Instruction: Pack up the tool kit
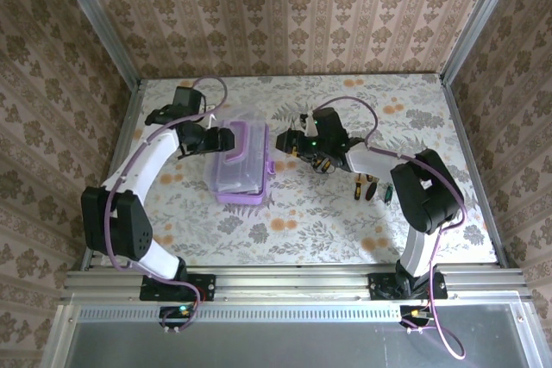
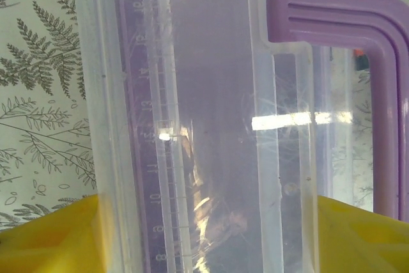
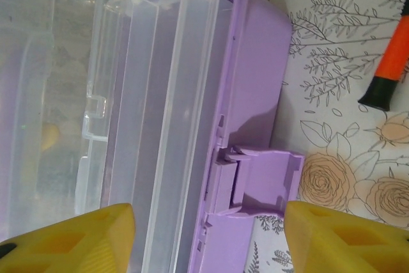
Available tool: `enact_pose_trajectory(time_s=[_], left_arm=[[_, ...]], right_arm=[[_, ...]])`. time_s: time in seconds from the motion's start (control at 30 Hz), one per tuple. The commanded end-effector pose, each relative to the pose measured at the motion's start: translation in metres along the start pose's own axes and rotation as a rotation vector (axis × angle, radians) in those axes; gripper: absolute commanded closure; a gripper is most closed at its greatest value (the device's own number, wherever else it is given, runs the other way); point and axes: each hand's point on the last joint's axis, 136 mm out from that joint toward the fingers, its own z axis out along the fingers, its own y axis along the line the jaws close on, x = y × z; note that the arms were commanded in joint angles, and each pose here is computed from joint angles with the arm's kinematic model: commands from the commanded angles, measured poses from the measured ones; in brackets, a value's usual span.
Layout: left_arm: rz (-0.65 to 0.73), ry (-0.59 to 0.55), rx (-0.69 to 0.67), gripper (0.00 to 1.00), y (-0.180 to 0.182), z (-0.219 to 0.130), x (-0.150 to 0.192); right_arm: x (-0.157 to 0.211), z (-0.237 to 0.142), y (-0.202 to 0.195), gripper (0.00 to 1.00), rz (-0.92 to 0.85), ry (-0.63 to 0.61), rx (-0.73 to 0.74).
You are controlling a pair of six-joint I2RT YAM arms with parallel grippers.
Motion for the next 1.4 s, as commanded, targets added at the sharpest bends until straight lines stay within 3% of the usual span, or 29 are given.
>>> enact_pose_trajectory(time_s=[0.0, 0.33, 0.57, 0.67, 0.9, 1.07, 1.37], left_arm=[[-0.029, -0.075, 0.109, 0.75, -0.013, -0.014, -0.012], [-0.062, -0.154, 0.243, 0.74, -0.014, -0.017, -0.018], [-0.065, -0.177, 0.313, 0.71, -0.017, -0.012, -0.022], [-0.064, -0.171, 0.323, 0.57, -0.017, -0.008, -0.022], [-0.04, -0.181, 0.297, 0.0, -0.015, -0.018, -0.02], [-0.04, -0.202, 0.251, 0.0, -0.007, -0.035, -0.019], [-0.136, -0.272, -0.092, 0.0, 0.049, -0.067, -0.001]], right_arm=[[-0.006, -0.003, 0.002, 0.35, -0.082, -0.009, 0.101], [0.002, 0.025, -0.002, 0.35, -0.098, 0.055, 0.183], [0.012, 0.034, 0.011, 0.33, -0.093, 0.094, 0.09], [0.016, 0.033, 0.021, 0.32, -0.123, 0.109, 0.065], [0.021, 0.036, 0.032, 0.3, -0.151, 0.142, 0.027], [0.02, 0.036, 0.037, 0.3, -0.158, 0.145, 0.017], [0.017, 0.032, 0.052, 0.27, -0.22, 0.161, 0.035]])
